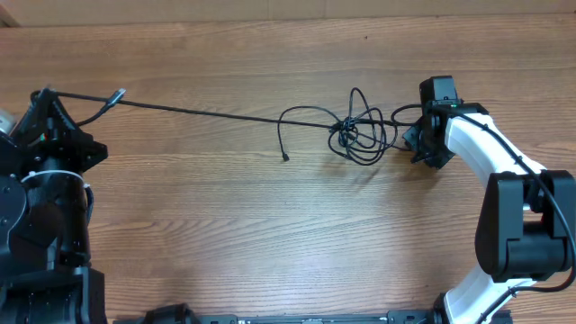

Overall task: Untangle cables
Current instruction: 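Pull the left gripper far leftward, stretching one cable out, then bring both grippers back inward toward the cable bundle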

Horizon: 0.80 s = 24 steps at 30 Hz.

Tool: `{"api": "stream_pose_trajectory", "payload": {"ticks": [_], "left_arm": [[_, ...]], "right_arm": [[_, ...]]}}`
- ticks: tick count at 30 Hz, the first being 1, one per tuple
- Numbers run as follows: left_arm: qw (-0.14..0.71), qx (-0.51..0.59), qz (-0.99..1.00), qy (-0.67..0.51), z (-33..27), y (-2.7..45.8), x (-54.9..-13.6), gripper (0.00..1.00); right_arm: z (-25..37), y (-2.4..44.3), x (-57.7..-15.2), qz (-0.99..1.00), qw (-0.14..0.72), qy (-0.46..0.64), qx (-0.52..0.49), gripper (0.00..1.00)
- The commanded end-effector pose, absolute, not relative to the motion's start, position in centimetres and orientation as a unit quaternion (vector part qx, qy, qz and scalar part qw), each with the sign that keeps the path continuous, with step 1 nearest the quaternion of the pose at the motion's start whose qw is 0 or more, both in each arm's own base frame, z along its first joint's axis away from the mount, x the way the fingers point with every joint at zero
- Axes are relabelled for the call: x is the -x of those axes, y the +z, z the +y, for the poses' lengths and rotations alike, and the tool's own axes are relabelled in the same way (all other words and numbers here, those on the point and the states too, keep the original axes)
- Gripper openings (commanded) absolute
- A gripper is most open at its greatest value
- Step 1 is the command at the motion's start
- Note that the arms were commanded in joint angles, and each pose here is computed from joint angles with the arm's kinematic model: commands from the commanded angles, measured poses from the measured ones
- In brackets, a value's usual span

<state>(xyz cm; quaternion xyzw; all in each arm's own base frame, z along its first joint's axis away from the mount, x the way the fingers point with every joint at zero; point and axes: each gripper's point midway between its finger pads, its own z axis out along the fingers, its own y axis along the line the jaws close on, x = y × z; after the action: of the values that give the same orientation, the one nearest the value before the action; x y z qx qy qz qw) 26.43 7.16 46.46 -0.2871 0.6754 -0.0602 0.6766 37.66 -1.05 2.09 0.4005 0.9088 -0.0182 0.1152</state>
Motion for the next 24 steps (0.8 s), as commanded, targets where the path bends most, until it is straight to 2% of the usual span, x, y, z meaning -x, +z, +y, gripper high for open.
{"api": "stream_pose_trajectory", "payload": {"ticks": [1, 7, 12, 16, 19, 24], "left_arm": [[0.688, 0.325, 0.649, -0.001, 9.6, 48.0, -24.9, 0.04], [0.580, 0.286, 0.760, -0.059, 6.7, 41.3, -28.0, 0.04], [0.457, 0.278, 0.839, -0.098, 4.7, 34.7, -29.4, 0.04], [0.373, 0.232, 0.887, -0.140, 2.4, 30.7, -30.6, 0.04], [0.326, 0.195, 0.910, -0.166, 1.1, 28.5, -31.3, 0.04], [0.236, 0.170, 0.935, -0.201, -0.4, 24.4, -31.8, 0.04]], "right_arm": [[-2.0, 1.7, -37.2, 0.914, 0.105, -0.016, -0.392, 0.40], [2.2, 1.8, -37.7, 0.944, 0.077, 0.093, -0.308, 0.48], [6.1, 3.0, -38.0, 0.955, 0.065, 0.201, -0.207, 0.49], [10.0, 6.2, -38.4, 0.939, 0.068, 0.318, -0.108, 0.64], [11.4, 7.9, -38.2, 0.925, 0.062, 0.365, -0.083, 0.77], [12.6, 7.9, -37.7, 0.926, 0.052, 0.367, -0.071, 0.81]]}}
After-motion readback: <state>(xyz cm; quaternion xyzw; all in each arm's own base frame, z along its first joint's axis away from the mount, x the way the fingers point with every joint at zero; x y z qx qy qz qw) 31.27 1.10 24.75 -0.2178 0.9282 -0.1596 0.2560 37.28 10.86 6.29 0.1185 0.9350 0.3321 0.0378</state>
